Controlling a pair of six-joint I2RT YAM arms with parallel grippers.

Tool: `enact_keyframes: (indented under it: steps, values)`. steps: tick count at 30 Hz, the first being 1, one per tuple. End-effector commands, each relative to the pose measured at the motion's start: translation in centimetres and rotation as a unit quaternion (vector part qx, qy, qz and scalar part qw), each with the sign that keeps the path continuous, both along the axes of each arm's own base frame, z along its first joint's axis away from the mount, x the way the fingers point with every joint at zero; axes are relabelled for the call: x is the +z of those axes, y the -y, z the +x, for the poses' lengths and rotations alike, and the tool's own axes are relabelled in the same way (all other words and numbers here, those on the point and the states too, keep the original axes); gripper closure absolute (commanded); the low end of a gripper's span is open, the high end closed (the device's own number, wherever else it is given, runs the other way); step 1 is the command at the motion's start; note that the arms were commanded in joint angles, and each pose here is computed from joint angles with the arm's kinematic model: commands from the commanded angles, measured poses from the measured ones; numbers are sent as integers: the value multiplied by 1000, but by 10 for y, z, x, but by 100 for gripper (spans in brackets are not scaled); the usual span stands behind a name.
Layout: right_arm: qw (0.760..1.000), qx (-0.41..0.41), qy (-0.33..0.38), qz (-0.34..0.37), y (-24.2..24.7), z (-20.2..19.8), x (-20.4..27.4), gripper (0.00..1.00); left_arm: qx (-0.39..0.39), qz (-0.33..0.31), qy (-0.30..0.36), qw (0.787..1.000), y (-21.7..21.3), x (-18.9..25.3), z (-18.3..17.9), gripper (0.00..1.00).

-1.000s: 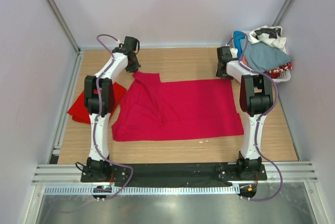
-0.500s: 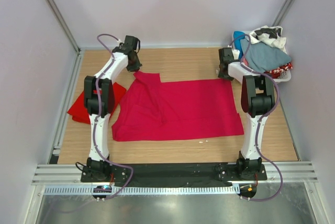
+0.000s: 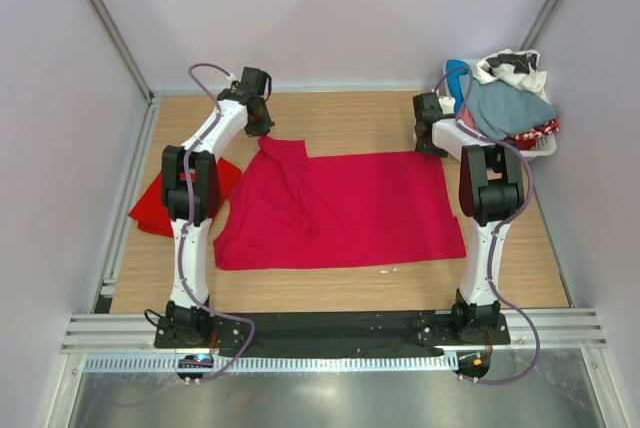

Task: Fold and stack the t-shirts
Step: Fold the tshirt

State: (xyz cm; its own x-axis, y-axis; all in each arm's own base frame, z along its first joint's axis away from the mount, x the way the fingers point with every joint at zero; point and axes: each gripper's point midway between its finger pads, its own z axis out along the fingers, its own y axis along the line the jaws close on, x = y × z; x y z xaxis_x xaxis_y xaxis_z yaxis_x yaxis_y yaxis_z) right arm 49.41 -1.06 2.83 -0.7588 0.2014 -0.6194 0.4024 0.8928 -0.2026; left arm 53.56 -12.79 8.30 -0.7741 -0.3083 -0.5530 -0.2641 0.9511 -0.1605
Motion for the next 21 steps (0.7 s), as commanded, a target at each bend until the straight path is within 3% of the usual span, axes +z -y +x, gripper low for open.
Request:
enact_keyframes:
  steps: [1,3,5,8,11,21]
  values:
    - [1000,-2,-9,-14,4,-11,9,52,-4,-8,49,999,2,49,6,100]
    - [1000,2,-15,-8,1,-10,0,52,-3,-4,48,999,1,49,5,100]
    - [1000,5,-22,0,-3,-6,-9,62,-2,-1,48,999,-1,49,5,100]
    - [1000,3,-24,4,-4,-4,-13,89,-3,0,47,999,-1,49,4,100]
    - [1000,-1,-12,9,-5,-2,-9,99,-6,-2,49,999,1,52,4,100]
    - [998,-18,54,-31,2,-1,59,99,-53,-24,82,995,38,75,17,100]
